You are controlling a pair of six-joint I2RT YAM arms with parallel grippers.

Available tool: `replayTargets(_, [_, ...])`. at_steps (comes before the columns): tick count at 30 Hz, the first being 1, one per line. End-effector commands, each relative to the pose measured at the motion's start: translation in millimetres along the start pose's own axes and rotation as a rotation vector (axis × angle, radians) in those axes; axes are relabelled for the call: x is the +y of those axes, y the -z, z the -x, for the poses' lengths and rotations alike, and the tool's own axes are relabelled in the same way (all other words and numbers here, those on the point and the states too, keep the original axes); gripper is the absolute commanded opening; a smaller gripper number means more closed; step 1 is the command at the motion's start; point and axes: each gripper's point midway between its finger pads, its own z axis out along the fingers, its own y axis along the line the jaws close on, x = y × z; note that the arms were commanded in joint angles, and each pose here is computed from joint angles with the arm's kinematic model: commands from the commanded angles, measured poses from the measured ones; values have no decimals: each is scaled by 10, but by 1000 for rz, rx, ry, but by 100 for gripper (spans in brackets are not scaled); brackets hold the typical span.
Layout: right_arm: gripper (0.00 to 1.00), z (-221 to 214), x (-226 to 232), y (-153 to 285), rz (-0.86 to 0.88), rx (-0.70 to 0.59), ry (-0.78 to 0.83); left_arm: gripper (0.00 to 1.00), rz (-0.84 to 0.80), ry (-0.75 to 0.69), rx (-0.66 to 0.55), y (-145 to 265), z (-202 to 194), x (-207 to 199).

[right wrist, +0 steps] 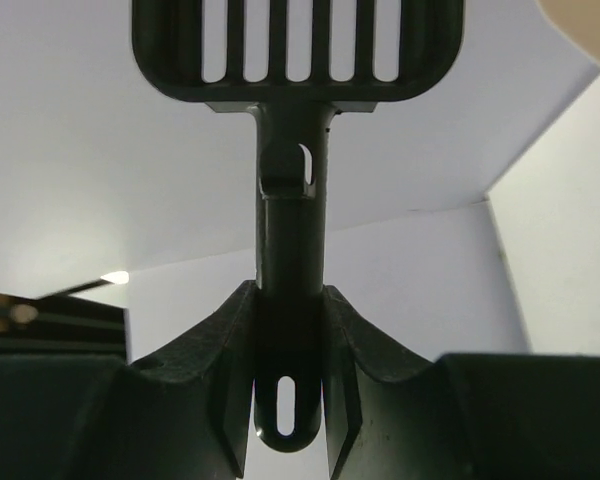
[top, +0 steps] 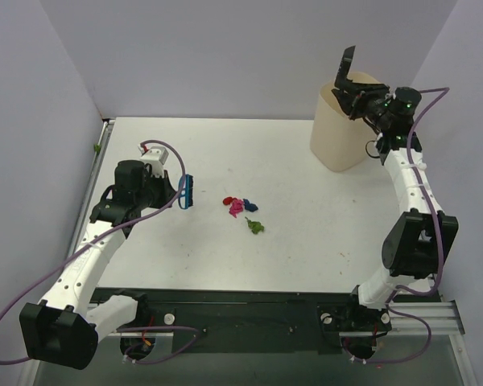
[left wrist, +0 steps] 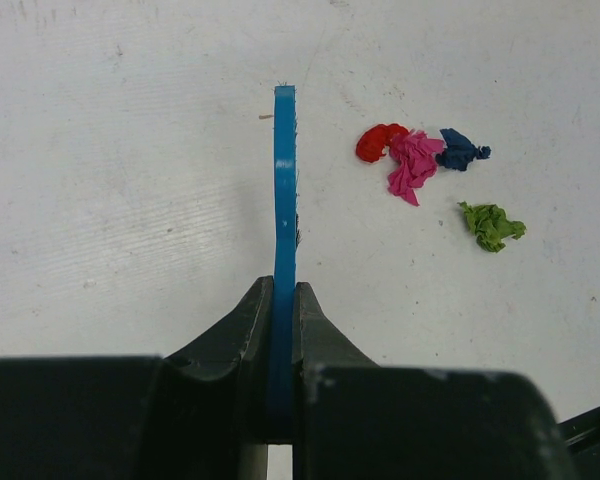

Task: Sweep away the paper scraps from the table

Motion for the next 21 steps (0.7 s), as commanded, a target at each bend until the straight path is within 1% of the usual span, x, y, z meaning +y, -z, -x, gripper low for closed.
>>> replayTargets(1, [0,-431,315,265,-60,76,339,0,-25,-16,-67,19,176,-48])
replayTargets(2, [0,-493,295,311,-111,87,356,0,-28,-18,-69,21,184,-58])
replayTargets(3, [0,-510,250,331,-139,101,441,0,-30,-18,-66,18,178,-56])
replayTargets(4, [0,-610,248,379,-182,123,459,0,-31,-17,-64,14,174,-60])
replayTargets(5, [0,-637,195,385,-200,146,537,0,-30,-16,-66,13,183,-54])
replayTargets(6, [0,-743,181,438,-234,175,551,0,-29,-15,-63,7,174,-51])
replayTargets(8, [0,-864,64,501,-281,237,673,0,-31,-16,-64,8,179,-58])
replayTargets(9, [0,-908,-22,520,-314,263,690,0,-31,-15,-63,5,177,-54])
replayTargets(10, [0,-1065,-110,585,-348,318,762,0,-31,-15,-61,-3,175,-52])
replayTargets(11, [0,-1096,-221,614,-387,347,794,0,-32,-15,-61,1,173,-55])
replayTargets(12, [0,-1183,-377,726,-459,390,877,0,-36,-16,-60,0,175,-66])
replayTargets(13, [0,-1209,-444,791,-501,402,924,0,-42,-17,-58,-8,164,-73])
replayTargets(14, [0,-1263,-649,946,-605,433,1038,0,-54,-18,-56,-16,155,-93])
replayTargets(15, [0,-1429,-855,1085,-676,502,1082,0,-59,-21,-58,-20,162,-98])
replayTargets(16, [0,-1333,-926,1168,-738,473,1184,0,-66,-24,-55,-35,159,-107])
replayTargets(17, [0,-1436,-1167,1275,-801,530,1222,0,-69,-25,-52,-55,161,-108])
replayTargets(18, [0,-1387,-1172,1383,-831,496,1300,0,-66,-26,-42,-88,167,-99])
replayTargets(19, [0,-1423,-1416,1490,-892,547,1332,0,-61,-26,-23,-103,136,-86])
replayTargets(20, [0,-1392,-1417,1586,-908,531,1384,0,-62,-29,-3,-154,145,-86])
replayTargets(21, [0,-1420,-1649,1704,-957,592,1406,0,-54,-25,22,-169,110,-65])
